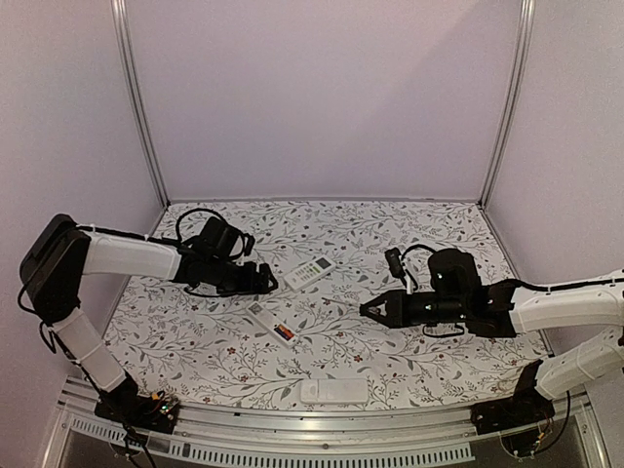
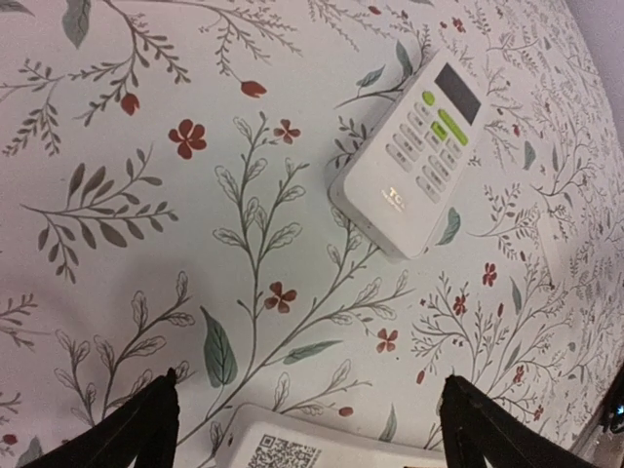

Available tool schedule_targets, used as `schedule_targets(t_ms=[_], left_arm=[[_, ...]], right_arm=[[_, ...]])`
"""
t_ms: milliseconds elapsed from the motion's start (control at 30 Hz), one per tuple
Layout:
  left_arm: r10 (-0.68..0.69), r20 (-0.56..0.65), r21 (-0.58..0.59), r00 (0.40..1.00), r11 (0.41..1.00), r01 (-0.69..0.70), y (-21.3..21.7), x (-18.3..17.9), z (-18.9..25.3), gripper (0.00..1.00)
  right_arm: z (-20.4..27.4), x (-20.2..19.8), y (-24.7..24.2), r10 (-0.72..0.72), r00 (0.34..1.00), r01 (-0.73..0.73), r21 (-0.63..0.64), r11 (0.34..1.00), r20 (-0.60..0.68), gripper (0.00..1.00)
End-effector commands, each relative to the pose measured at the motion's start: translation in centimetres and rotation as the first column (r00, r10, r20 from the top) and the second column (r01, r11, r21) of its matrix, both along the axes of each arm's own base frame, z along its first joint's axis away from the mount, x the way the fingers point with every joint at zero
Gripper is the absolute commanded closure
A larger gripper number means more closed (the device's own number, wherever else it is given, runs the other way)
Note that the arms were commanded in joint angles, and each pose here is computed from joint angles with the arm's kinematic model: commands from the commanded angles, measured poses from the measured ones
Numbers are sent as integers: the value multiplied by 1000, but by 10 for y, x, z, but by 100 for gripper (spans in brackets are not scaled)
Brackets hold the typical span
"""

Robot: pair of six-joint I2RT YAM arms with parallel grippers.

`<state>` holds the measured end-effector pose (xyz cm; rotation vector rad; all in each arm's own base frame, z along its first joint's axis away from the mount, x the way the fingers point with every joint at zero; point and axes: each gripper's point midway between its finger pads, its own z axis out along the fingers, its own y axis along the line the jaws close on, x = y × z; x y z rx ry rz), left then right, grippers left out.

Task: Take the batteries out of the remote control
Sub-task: Move the remote control without the battery cover to the center of the board.

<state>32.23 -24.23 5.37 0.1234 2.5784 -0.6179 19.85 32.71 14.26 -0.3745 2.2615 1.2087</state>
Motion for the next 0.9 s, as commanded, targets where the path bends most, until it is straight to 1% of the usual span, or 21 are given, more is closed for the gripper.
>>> schedule_targets(t_ms=[0, 167, 333, 533, 867], left_arm=[[-68, 40, -11, 997, 998, 68, -17, 20, 7, 7], [-116, 1, -14, 993, 993, 116, -28, 23, -4, 8], [-166, -50, -20, 985, 986, 165, -35, 17, -11, 8], [-195, -127, -24, 972, 981, 194, -35, 2, -22, 8], [-234, -185, -33, 954, 972, 232, -30, -29, -28, 8]], right_arm=[[-8, -2, -1, -11, 1000, 11, -13, 1000, -27, 100], [-7, -1, -1, -19, 999, 18, -9, 1000, -33, 100], [-8, 1, -1, -30, 999, 30, -15, 999, -34, 100], [-13, 3, 3, -34, 998, 32, -24, 999, -53, 100], [-18, 6, 2, -57, 996, 55, -33, 998, -67, 100]])
